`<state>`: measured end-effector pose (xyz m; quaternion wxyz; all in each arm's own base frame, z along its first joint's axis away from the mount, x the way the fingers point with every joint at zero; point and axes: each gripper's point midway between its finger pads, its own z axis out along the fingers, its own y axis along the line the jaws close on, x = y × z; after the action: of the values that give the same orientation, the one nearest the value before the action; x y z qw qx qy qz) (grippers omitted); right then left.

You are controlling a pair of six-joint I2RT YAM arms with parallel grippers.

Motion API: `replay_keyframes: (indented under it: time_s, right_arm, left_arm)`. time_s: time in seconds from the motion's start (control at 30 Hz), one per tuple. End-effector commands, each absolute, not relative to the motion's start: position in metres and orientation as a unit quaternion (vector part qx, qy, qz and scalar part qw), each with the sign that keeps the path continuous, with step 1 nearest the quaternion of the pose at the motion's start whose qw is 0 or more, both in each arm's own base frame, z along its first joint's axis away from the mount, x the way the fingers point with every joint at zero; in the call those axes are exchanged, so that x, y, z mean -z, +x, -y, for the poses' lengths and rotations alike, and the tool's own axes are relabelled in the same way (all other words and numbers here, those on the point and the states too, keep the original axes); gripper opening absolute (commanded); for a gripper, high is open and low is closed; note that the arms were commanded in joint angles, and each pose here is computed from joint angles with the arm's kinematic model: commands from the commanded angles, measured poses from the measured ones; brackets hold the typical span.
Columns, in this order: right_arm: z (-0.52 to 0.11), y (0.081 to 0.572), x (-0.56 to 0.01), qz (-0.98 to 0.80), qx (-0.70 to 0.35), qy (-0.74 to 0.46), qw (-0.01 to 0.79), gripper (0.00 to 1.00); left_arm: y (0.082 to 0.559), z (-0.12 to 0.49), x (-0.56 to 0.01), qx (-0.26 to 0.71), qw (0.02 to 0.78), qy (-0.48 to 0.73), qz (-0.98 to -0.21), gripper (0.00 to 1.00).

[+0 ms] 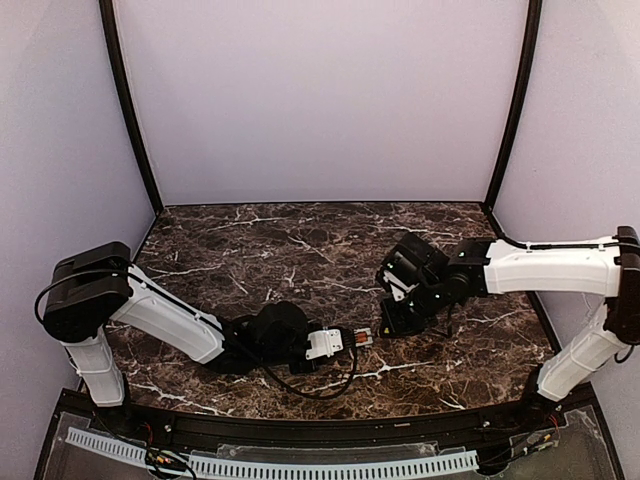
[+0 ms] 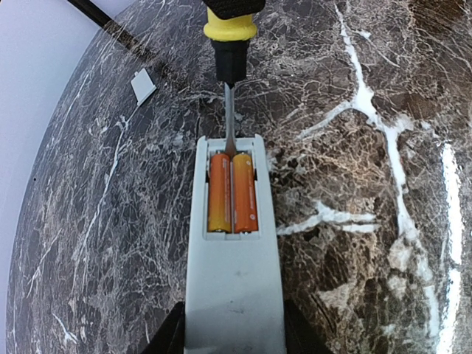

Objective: Unload the batteries from the remote control

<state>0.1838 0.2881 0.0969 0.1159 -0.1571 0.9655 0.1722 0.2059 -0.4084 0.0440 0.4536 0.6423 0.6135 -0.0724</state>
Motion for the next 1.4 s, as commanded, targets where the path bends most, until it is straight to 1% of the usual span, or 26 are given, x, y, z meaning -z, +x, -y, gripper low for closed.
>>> replay_keyframes:
  time_s: [0.0,0.2,0.43,0.77,1.03,1.37]
  right_arm:
    - [-0.313,0.189,-0.106,-0.947,-0.225,-0.175,0.146,0.00]
    - [-0.312,0.193,-0.112,-0.942,-0.232,-0.175,0.170,0.00]
    - [-0.310,0.189,-0.127,-0.919,-0.279,-0.187,0.205,0.00]
    - [-0.312,0.178,-0.125,-0.902,-0.325,-0.198,0.204,0.00]
    - [-0.316,0.171,-0.134,-0.878,-0.364,-0.217,0.221,0.00]
    - [-0.314,0.165,-0.134,-0.868,-0.376,-0.232,0.227,0.00]
  left_arm:
    - [0.187,0.418,-0.044,0.106,0.447,0.668,-0.585,0.00]
    - [0.185,0.420,-0.046,0.116,0.449,0.668,-0.582,0.00]
    - [0.178,0.417,-0.049,0.132,0.460,0.667,-0.571,0.00]
    - [0.173,0.418,-0.055,0.149,0.471,0.664,-0.561,0.00]
    - [0.159,0.418,-0.056,0.184,0.466,0.674,-0.543,0.00]
    - [0.149,0.418,-0.054,0.211,0.450,0.680,-0.539,0.00]
